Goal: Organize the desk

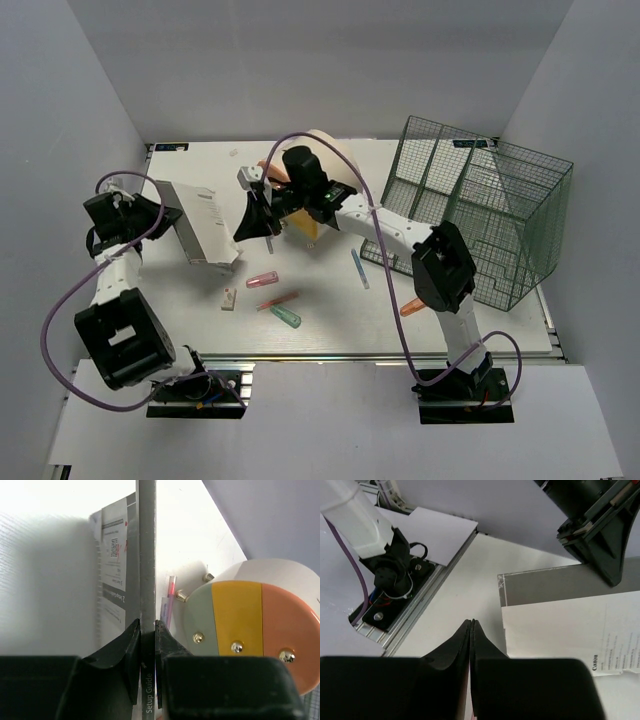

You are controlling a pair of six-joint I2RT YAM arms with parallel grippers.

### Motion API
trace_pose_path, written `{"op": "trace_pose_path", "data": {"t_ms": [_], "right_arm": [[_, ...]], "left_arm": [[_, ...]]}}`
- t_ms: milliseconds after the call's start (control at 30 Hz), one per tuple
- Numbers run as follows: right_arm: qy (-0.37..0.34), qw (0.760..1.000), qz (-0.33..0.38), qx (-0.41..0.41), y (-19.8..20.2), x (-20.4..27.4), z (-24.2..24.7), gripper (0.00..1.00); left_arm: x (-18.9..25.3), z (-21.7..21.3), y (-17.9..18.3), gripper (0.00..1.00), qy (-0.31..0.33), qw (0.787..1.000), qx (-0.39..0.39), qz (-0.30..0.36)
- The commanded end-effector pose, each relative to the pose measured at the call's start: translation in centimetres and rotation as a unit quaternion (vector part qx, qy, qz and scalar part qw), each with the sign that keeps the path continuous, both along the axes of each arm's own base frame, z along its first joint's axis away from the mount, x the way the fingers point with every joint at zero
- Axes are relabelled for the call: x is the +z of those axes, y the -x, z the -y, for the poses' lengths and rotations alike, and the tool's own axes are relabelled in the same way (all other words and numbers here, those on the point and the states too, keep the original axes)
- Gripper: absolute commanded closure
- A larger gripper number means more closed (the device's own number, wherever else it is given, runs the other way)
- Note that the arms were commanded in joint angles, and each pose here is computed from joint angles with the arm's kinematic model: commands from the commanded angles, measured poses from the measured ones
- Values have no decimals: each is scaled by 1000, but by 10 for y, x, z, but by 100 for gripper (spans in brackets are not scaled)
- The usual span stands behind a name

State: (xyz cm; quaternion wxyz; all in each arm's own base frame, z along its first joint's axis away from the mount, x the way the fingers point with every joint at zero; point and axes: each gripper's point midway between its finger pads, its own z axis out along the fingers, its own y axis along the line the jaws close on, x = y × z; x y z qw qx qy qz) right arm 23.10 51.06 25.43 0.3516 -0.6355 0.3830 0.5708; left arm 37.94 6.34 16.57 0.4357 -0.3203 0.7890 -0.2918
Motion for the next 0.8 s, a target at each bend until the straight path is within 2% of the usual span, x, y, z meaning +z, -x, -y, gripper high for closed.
{"op": "trace_pose_path", "data": {"t_ms": [0,33,67,133,167,233,333,433,600,667,733,767], "right_arm": [[-40,999,13,-8,11,76,7,95],[-37,999,11,-19,9,82,7,91],[-38,999,12,-26,9,89,9,83],[-33,998,2,-48,3,94,9,77],[-35,998,-2,-54,4,101,11,68],[-31,997,-22,-74,0,111,13,55],[-21,994,-70,-81,-4,125,19,46],[-21,992,-99,-75,-4,138,28,33],[-51,993,-72,-73,-9,161,43,26],[-69,994,-41,-70,-11,169,48,18],[-92,994,-7,-67,-13,180,54,16],[-109,991,22,-69,-17,187,57,15]], "left_arm": [[69,7,-1,100,-72,994,-26,76],[73,6,-1,100,-92,992,-27,80],[78,8,1,100,-100,991,-28,81],[96,10,5,100,-125,987,-28,94],[100,10,8,100,-129,987,-26,94],[120,14,14,100,-150,982,-27,111],[146,19,26,100,-179,974,-27,136],[174,30,42,100,-209,962,-41,172],[221,49,72,100,-260,934,-73,233],[243,56,88,100,-284,920,-77,260],[253,64,100,100,-307,906,-96,275],[264,74,112,100,-320,893,-112,297]]}}
